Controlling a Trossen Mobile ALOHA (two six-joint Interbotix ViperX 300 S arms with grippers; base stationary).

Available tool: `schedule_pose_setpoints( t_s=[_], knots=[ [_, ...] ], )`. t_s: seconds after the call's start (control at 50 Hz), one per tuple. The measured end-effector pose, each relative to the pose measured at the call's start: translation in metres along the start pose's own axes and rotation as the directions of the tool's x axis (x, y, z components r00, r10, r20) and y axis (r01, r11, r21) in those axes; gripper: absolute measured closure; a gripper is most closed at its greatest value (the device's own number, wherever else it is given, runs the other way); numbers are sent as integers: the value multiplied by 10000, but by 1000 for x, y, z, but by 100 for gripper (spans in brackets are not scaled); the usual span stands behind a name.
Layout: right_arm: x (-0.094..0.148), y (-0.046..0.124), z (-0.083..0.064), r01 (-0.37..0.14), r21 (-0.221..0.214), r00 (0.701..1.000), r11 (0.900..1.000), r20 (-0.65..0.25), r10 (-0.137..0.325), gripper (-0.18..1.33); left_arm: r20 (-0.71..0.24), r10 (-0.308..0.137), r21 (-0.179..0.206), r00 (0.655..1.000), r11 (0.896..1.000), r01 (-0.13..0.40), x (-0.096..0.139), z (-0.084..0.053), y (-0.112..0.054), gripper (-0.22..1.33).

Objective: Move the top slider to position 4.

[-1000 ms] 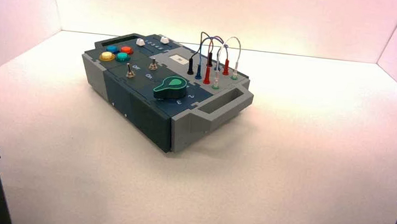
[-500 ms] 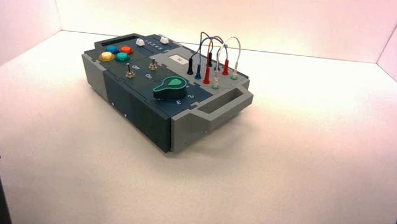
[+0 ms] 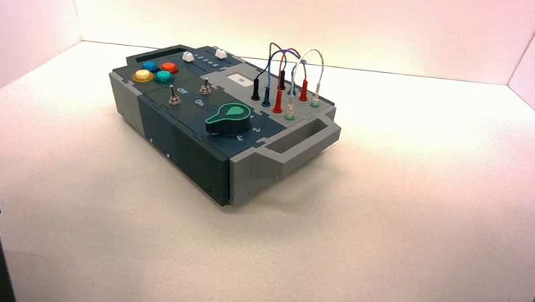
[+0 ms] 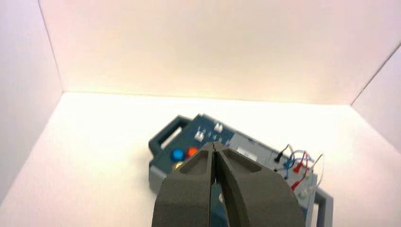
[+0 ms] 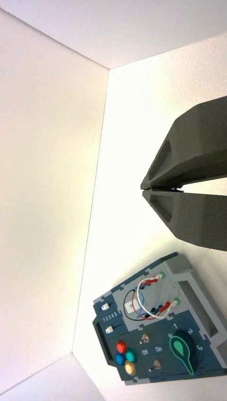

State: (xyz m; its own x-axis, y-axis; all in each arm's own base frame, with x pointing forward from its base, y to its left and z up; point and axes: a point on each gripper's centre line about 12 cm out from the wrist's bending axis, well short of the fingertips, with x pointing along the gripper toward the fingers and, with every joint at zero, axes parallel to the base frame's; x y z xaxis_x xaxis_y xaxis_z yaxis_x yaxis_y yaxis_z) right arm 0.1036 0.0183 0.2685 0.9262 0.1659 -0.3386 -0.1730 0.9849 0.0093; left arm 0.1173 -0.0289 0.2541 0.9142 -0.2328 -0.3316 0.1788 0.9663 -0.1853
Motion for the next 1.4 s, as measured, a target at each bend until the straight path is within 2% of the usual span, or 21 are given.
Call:
schedule_pose_setpoints(
  t_s=[0.08,0.26,0.34,0.48,0.66,0.68,0.82,1.08,1.28,1.4],
  knots=[
    [2,0,0,2,-4,10000,10000,-92,-2,129,-227,28,0,9997,10000,-28,3,6,-1,128],
    [2,0,-1,-6,22,9999,10000,-139,6,129,-484,60,-2,9988,10000,-61,9,27,-4,128],
    [3,0,-1,-4,6,9999,10000,-169,5,129,-817,99,-23,9966,9999,-102,17,37,-5,128],
    [3,0,-1,-4,21,9998,10000,-185,4,129,-1662,179,57,9859,9998,-172,34,46,-6,128],
    [3,0,-1,-3,20,9998,10000,-215,3,129,-3255,286,113,9451,9996,-264,64,43,-4,128],
    [4,0,-1,-3,4,9997,10000,-231,3,129,-3617,296,164,9318,9995,-254,71,42,-4,128],
    [4,0,-1,-11,31,9997,10000,-247,12,129,-4580,240,419,8886,9991,-54,99,40,-7,128],
    [5,0,-2,-9,12,9994,10000,-338,10,129,-5469,-9,955,8372,9934,635,146,46,-22,127],
    [6,0,-2,-8,27,9994,10000,-354,9,129,-6001,89,1323,7999,9873,882,181,45,-23,128],
    [5,0,-1,-9,12,9994,10000,-338,10,129,-6147,110,1537,7887,9824,1061,199,47,-23,127]
  ],
)
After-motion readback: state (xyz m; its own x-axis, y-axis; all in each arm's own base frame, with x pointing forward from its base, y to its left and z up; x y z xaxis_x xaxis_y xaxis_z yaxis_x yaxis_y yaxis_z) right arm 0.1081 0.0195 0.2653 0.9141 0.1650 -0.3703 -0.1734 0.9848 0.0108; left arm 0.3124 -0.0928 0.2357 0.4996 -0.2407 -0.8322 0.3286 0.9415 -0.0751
